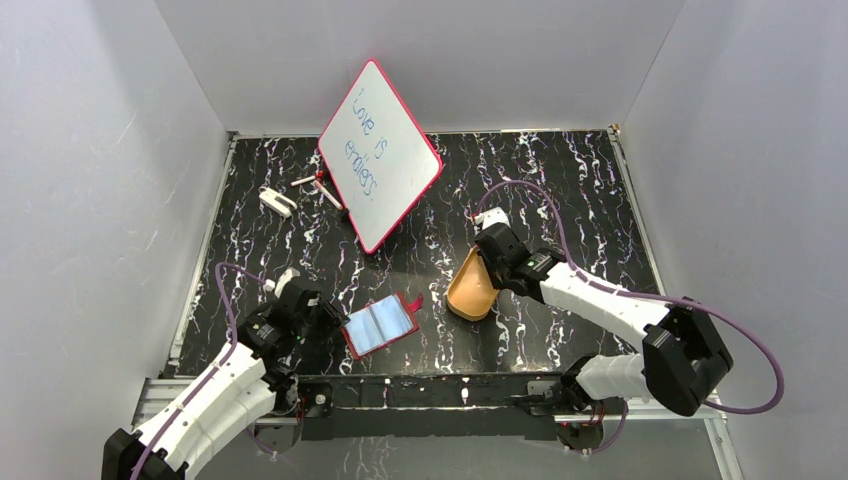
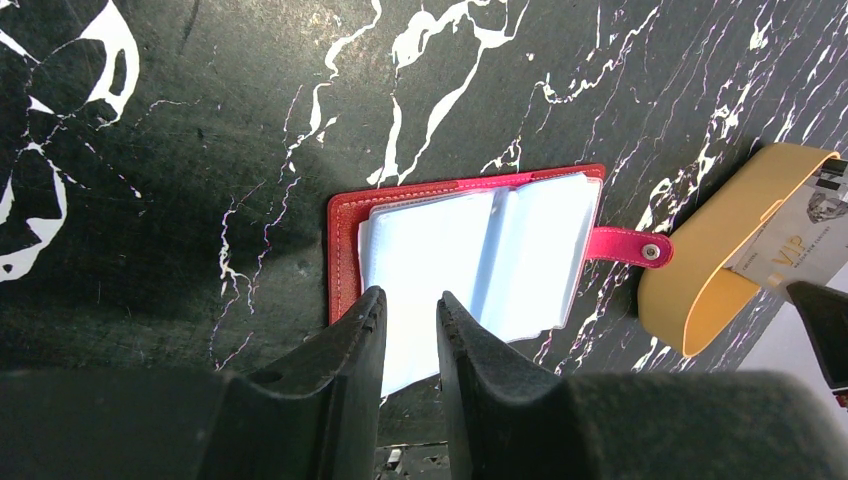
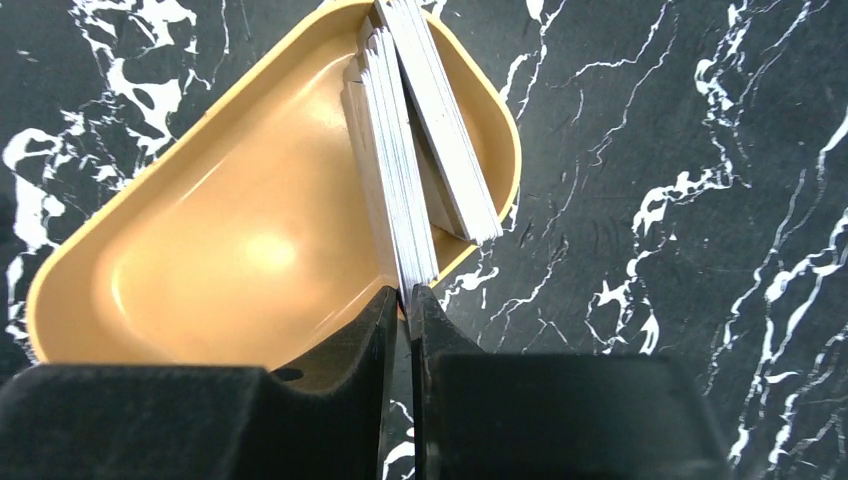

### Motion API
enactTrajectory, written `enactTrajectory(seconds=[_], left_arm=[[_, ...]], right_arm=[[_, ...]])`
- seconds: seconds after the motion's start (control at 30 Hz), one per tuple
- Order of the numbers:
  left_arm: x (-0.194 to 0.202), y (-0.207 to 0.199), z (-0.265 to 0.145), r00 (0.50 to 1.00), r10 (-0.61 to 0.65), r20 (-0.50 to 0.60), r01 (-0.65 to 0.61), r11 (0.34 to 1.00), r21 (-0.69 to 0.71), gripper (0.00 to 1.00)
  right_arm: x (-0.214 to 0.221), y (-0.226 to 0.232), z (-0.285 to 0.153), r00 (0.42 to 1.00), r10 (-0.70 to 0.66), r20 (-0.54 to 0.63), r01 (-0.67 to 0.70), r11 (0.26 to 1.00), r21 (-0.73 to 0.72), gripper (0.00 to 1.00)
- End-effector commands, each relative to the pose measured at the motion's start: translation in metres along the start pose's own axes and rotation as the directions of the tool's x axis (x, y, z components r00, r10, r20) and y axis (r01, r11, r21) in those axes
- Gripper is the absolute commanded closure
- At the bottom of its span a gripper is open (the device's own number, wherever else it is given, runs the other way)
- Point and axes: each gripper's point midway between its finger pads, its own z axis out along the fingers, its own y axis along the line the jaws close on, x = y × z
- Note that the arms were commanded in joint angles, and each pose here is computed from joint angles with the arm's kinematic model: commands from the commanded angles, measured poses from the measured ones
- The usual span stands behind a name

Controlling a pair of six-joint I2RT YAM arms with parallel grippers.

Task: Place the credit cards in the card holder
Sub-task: Pick up the credit card from the storage box.

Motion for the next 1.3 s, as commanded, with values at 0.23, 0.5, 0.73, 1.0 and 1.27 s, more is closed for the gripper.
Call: enactTrajectory(seconds=[0.23, 0.5, 0.73, 1.0, 1.27], left_arm=[[0.004, 0.002, 0.000, 1.000, 0.010, -0.014, -0.010, 1.000, 0.000, 0.76], [0.004, 0.002, 0.001, 1.000, 0.011, -0.016, -0.011, 1.000, -0.001, 0.76], [0.001, 0.000, -0.002, 1.000, 0.010, -0.004, -0.010, 1.000, -0.002, 0.76], [-0.017, -0.020, -0.017, 0.998, -0.001, 0.062, -0.002, 0.999, 0.046, 0.76], [-0.035, -0.102, -0.070, 0.994, 0.016, 0.107, -0.058, 0.912, 0.407, 0.42]], right_arm=[[-0.021, 0.008, -0.011, 0.986, 0.153, 0.071, -0.143, 0.982, -0.127, 1.00], [-0.018, 0.007, -0.013, 0.974, 0.216, 0.074, -0.201, 0.965, -0.168, 1.00], [-0.045, 0.007, -0.049, 0.944, 0.284, 0.166, -0.238, 0.938, -0.251, 1.00], [-0.069, 0.025, -0.100, 0.905, 0.347, 0.246, -0.206, 0.864, -0.461, 1.00], [-0.104, 0.082, -0.187, 0.819, 0.493, 0.294, -0.012, 0.527, -0.850, 1.00]])
